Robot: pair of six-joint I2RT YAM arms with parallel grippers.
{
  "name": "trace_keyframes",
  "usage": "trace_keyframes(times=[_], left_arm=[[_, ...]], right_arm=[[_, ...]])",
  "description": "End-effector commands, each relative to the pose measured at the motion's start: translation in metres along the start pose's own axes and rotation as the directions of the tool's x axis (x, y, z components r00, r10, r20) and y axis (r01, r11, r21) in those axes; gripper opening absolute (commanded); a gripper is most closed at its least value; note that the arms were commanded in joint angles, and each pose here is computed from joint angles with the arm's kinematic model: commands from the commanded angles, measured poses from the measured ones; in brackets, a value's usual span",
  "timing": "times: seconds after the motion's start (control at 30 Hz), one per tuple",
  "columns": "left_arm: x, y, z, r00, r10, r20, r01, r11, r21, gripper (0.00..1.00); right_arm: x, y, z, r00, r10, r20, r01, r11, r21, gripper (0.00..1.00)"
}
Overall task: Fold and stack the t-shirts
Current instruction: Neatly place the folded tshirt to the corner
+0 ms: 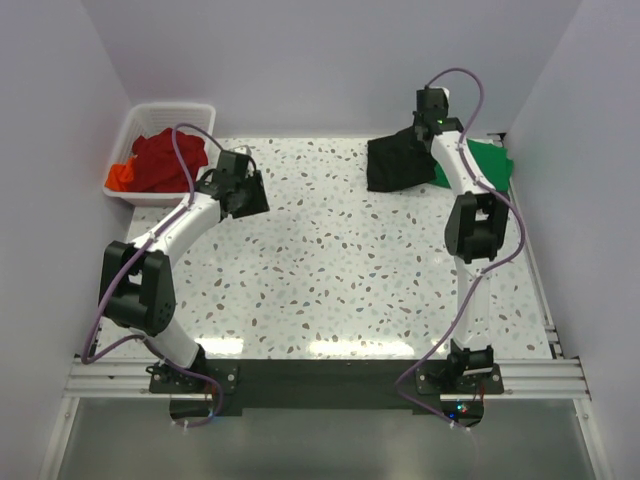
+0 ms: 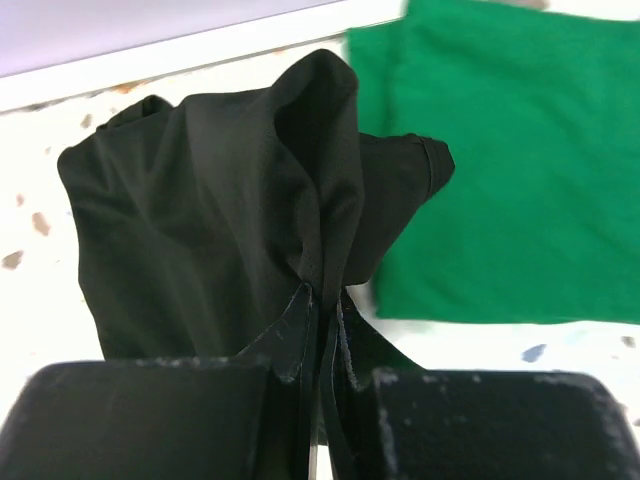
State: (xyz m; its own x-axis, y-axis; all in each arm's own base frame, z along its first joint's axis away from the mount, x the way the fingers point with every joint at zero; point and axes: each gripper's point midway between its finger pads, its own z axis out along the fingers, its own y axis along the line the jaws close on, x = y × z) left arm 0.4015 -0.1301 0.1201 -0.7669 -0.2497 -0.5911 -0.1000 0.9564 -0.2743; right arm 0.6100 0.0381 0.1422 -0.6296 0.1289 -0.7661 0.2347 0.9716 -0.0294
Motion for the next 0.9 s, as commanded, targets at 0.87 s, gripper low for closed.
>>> trace_keyframes(times=[0.87], left_arm=[[0.001,0.005,0.014,0.999,-0.022,-0.037,0.021,0.999,-0.03,0.52]], right_arm=[[-0.088,-0.132,-0.044,0.943,-0.097,0.318,-0.145,0.74,0.656,0.0]])
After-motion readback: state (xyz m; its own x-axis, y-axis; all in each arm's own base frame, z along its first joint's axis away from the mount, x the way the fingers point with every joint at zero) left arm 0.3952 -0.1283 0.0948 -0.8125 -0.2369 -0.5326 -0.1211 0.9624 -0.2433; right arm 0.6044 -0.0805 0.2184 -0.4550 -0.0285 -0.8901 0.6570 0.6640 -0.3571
